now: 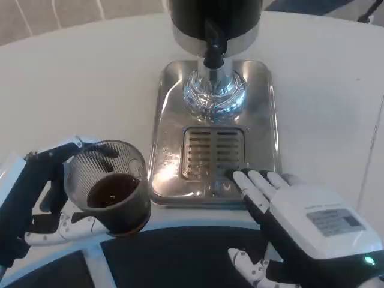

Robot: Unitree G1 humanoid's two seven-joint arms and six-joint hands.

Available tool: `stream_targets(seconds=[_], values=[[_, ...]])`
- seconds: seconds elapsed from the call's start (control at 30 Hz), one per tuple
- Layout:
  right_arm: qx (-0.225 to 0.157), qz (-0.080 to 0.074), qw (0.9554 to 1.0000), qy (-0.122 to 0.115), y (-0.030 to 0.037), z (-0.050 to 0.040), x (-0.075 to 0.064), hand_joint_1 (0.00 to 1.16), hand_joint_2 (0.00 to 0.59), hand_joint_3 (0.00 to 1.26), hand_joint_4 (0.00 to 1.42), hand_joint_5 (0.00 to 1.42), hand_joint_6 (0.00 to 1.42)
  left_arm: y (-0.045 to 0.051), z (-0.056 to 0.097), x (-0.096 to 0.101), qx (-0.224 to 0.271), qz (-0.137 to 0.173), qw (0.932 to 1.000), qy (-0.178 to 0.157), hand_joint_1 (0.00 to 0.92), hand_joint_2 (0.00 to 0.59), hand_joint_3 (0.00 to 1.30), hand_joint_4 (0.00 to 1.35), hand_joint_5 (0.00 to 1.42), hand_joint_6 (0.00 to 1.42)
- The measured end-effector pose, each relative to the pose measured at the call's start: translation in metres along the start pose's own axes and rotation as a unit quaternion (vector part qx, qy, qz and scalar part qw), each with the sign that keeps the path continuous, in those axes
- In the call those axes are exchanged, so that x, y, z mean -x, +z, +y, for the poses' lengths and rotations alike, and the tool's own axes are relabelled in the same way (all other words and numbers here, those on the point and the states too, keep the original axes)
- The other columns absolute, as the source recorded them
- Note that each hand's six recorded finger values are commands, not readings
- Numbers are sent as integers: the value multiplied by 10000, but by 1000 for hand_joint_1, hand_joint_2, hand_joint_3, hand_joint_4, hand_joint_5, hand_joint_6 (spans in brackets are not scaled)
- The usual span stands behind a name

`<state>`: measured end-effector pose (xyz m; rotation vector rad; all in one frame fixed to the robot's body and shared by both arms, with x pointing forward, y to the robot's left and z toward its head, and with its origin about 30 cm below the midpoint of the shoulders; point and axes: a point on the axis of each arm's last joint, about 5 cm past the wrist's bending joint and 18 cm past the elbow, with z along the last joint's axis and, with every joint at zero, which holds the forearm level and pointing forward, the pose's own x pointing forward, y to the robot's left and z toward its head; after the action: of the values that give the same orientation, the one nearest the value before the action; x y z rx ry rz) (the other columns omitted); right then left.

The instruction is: Grasp the cup under the faucet to collect the drink, then remove the cup.

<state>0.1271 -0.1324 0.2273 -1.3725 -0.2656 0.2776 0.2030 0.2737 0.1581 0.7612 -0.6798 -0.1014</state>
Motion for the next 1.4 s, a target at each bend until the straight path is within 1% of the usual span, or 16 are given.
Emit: stream_targets(seconds=[0.33,0.53,0.67,0.8,1.03,1.23,1.4], values=[[3,-22,10000,-1,6,-1,-1,195,542,0,0,0,0,18,-4,23,3,-16,10000,-58,606,24,952,1166,1362,1424],[-54,28,10000,29,11,15,8,198,542,0,0,0,0,29,-6,27,5,-38,10000,-82,607,23,952,1166,1362,1424],[-56,33,10000,57,13,21,17,199,542,0,0,0,0,30,-6,27,6,-40,9999,-112,608,22,952,1166,1349,1424],[-34,16,10000,43,17,16,26,200,542,0,0,0,0,30,-7,28,11,-39,9999,-124,608,22,952,1166,1349,1424],[-26,40,10000,17,11,3,37,201,542,0,0,0,0,31,-9,29,17,-38,9999,-140,608,22,952,1166,1349,1424],[-19,-8,10000,10,26,0,40,201,542,0,0,0,0,34,-19,33,42,-38,9999,-129,608,22,952,1166,1349,1424],[-31,-26,10000,8,47,-1,55,201,542,0,0,0,0,59,-25,69,65,-50,9998,-195,608,21,952,1166,1348,1424]])
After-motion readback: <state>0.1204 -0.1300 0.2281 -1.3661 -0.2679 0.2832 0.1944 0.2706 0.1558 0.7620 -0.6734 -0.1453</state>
